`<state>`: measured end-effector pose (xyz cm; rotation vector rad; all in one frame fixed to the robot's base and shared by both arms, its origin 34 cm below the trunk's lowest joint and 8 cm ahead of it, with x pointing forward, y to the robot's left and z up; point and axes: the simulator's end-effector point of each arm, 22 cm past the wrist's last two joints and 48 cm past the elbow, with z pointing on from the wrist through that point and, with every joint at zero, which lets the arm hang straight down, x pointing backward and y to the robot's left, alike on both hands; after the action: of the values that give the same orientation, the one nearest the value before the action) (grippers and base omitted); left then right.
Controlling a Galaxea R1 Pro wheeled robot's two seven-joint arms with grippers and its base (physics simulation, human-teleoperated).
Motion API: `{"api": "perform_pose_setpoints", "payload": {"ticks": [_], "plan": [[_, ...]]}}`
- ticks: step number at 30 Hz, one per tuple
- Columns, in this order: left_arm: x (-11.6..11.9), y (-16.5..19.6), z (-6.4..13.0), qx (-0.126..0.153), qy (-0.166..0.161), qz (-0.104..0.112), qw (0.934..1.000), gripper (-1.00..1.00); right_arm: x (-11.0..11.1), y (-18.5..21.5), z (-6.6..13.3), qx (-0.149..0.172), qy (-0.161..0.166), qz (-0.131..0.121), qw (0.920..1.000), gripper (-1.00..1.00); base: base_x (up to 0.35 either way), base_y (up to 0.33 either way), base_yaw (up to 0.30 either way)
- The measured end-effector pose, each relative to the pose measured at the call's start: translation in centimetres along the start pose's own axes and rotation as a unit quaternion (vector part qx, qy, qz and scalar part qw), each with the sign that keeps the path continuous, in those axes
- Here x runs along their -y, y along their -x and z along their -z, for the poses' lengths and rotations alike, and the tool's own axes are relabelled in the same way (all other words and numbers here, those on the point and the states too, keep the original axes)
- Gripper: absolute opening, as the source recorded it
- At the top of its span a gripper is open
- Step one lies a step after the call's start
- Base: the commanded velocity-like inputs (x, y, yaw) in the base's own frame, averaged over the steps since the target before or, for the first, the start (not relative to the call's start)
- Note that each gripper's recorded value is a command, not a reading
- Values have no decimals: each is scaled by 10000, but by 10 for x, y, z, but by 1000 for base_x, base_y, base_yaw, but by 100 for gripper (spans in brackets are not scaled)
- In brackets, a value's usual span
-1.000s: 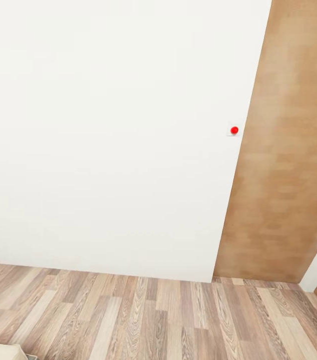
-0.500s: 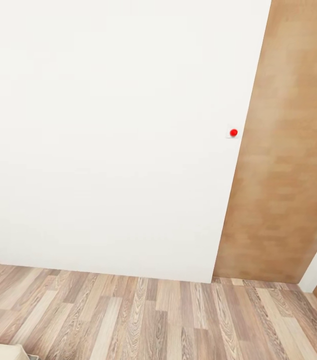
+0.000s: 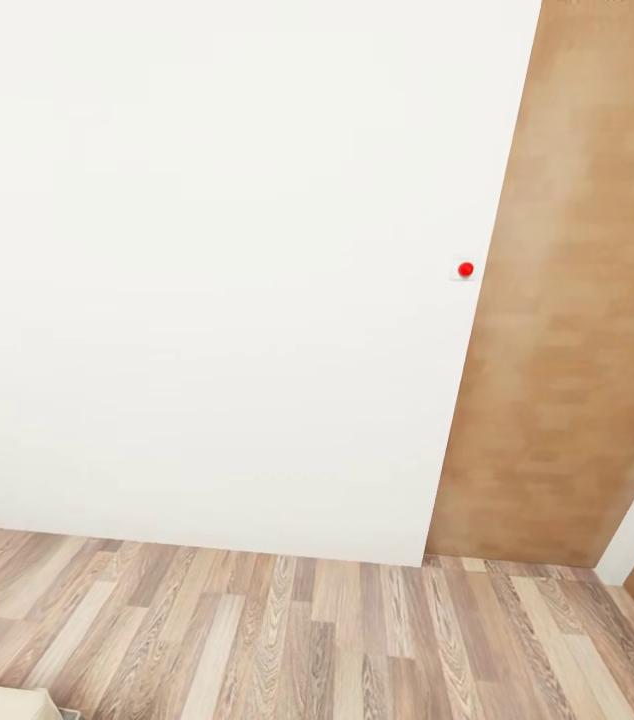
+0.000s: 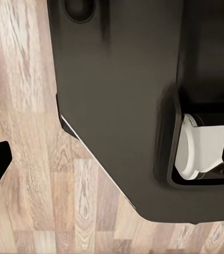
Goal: Put all the toys in the child's room - the three board games (two on the bed and one on the table), the two jigsaw puzzles on the table, and the tennis ball on the table - inside the toy box on the table in the child's room.
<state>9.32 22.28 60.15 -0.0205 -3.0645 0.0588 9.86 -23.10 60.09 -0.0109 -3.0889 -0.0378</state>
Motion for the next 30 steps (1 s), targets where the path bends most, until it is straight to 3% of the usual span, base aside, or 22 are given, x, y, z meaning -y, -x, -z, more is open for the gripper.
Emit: {"api": "perform_pose_setpoints", "payload": {"ticks": [17, 30], "plan": [[-2, -5, 12, 21, 16, 12, 10000, 100, 0, -7, 12, -2, 0, -4, 10000, 100, 0, 0, 0], [-4, 29, 18, 289, 63, 15, 9996, 100, -11, -10, 16, -1, 66, -14, 10000, 100, 0, 0, 0]]}}
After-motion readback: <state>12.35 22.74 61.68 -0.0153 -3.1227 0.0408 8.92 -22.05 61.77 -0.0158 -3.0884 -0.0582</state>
